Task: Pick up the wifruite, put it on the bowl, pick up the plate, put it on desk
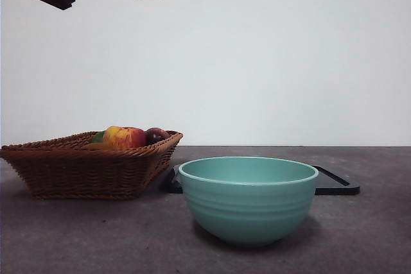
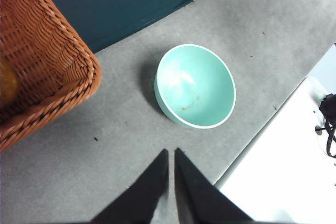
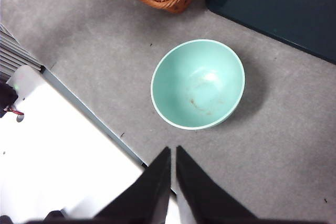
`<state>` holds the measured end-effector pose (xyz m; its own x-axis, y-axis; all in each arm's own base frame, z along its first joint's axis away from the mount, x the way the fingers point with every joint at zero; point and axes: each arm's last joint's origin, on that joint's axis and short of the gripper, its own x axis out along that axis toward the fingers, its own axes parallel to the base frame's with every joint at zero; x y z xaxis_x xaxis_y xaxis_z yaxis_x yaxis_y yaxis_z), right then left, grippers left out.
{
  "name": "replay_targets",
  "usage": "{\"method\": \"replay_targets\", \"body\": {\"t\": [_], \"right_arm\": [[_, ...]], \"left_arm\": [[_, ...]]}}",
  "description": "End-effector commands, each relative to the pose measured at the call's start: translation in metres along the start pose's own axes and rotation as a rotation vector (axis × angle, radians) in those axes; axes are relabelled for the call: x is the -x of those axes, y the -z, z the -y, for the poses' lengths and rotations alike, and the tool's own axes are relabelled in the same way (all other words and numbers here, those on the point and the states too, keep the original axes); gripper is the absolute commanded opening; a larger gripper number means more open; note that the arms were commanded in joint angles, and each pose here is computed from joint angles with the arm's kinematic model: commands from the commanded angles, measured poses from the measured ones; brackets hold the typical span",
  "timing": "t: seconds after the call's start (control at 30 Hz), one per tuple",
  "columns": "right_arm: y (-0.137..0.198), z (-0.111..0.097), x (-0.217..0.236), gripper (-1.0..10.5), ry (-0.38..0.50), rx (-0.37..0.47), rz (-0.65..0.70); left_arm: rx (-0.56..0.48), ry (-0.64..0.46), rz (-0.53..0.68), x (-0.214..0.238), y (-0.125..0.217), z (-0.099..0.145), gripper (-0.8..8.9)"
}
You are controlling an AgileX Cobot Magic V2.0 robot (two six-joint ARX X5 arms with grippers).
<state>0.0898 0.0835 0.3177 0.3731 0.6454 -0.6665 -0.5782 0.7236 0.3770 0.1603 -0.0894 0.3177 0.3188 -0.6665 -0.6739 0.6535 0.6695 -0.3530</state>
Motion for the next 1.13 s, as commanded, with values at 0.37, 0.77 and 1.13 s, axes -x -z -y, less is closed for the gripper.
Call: {"method": "replay_targets", "body": {"t": [0.37, 0.77, 1.13], "right_arm": [[-0.006, -0.003, 0.002, 0.1, -0.015, 0.029, 0.039], [-0.006, -0.003, 0.002, 0.1, -0.014, 0.029, 0.039], [-0.006, -0.003, 0.002, 0.1, -0.015, 0.029, 0.039]], "left_arm": [[-0.022, 0.007, 0.029, 0.005, -0.003, 0.004, 0.16], [-0.382, -0.555, 0.838, 0.113, 0.002, 0.011, 0.16], [-0.214, -1.096, 1.039, 0.093, 0.080, -0.013, 0.16]]}}
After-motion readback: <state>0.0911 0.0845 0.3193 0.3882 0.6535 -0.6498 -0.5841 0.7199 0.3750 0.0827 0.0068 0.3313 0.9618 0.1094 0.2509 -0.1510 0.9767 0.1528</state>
